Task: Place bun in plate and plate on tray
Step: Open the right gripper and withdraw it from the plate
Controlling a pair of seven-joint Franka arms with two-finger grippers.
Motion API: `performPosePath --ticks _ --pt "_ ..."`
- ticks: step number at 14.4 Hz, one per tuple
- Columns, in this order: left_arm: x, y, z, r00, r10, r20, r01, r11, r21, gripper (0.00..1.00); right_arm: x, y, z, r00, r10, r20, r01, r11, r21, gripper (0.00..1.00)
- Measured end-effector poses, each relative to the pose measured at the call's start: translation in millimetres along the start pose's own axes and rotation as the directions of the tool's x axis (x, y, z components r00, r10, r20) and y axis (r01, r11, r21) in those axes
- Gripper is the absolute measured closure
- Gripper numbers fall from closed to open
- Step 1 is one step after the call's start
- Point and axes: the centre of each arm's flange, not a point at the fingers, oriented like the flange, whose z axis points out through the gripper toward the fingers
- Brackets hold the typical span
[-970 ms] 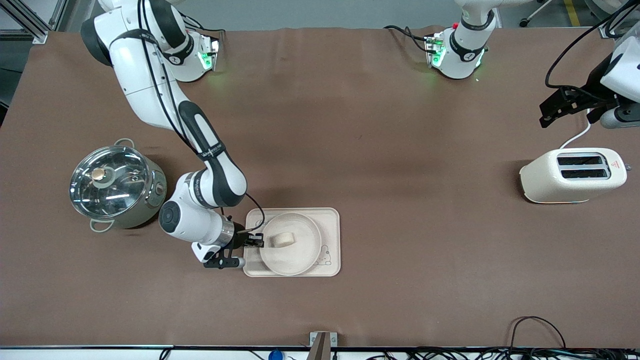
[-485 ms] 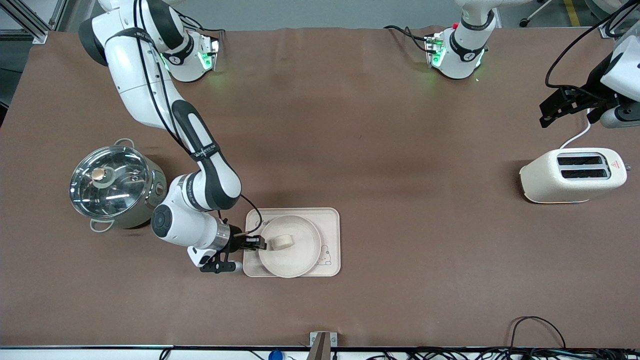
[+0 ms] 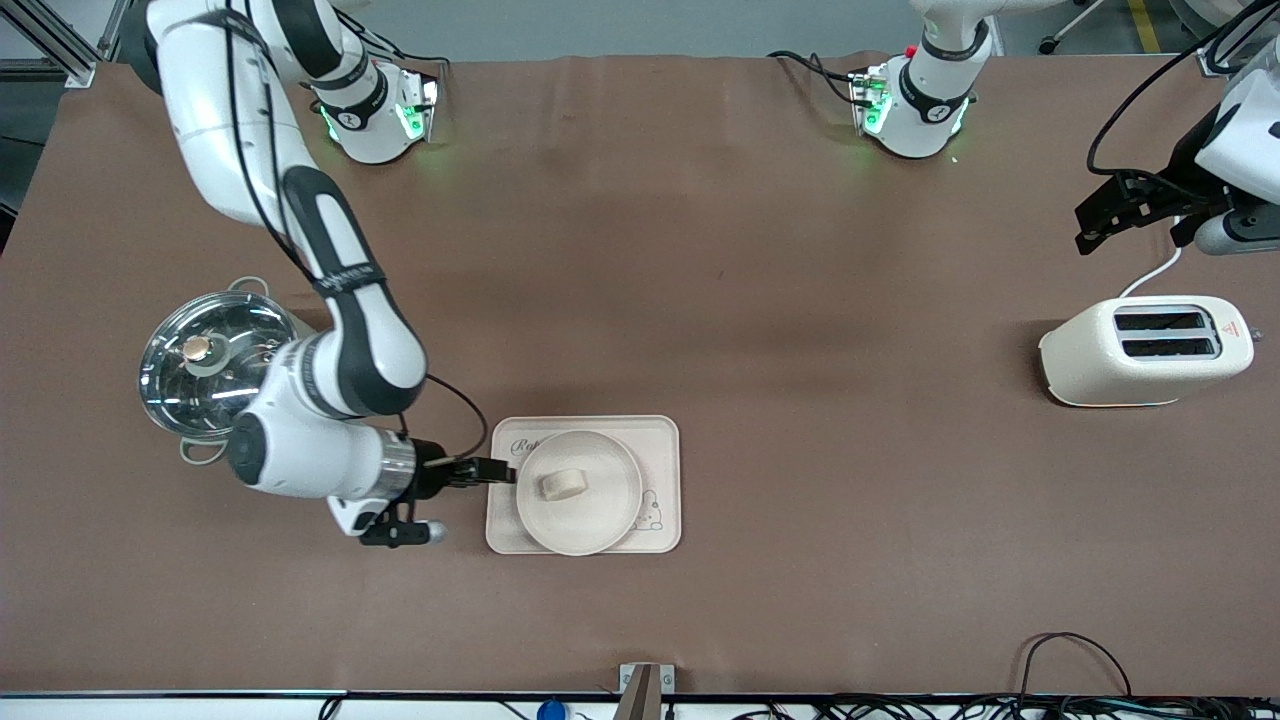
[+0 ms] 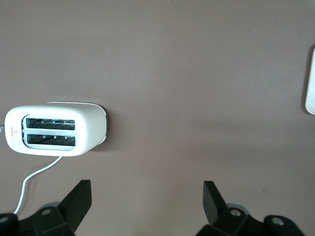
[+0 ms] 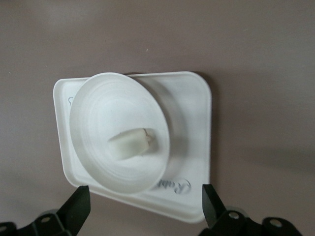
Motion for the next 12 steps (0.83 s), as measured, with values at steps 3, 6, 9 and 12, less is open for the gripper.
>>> performPosePath --ticks 3,6,9,12 --pt "0 1 -1 1.0 0.001 -0.001 -0.001 1.0 0.0 0.0 -11 1 -88 0.998 -0.067 -0.02 0.064 0.988 -0.143 0.0" --pt "0 2 -1 1.0 0.004 -0.002 -0.004 1.0 0.0 0.0 -26 -8 -154 0.988 -0.144 -0.055 0.121 0.946 -0.302 0.0" --pt "-1 2 -2 1.0 0.004 -0.005 -0.004 1.0 -0.001 0.0 -50 -6 -231 0.982 -0.174 -0.076 0.124 0.89 -0.438 0.0" --pt "-1 3 -3 1.0 0.004 -0.004 -0.004 1.0 -0.009 0.0 -96 -1 -306 0.991 -0.126 -0.049 0.088 0.88 -0.467 0.0"
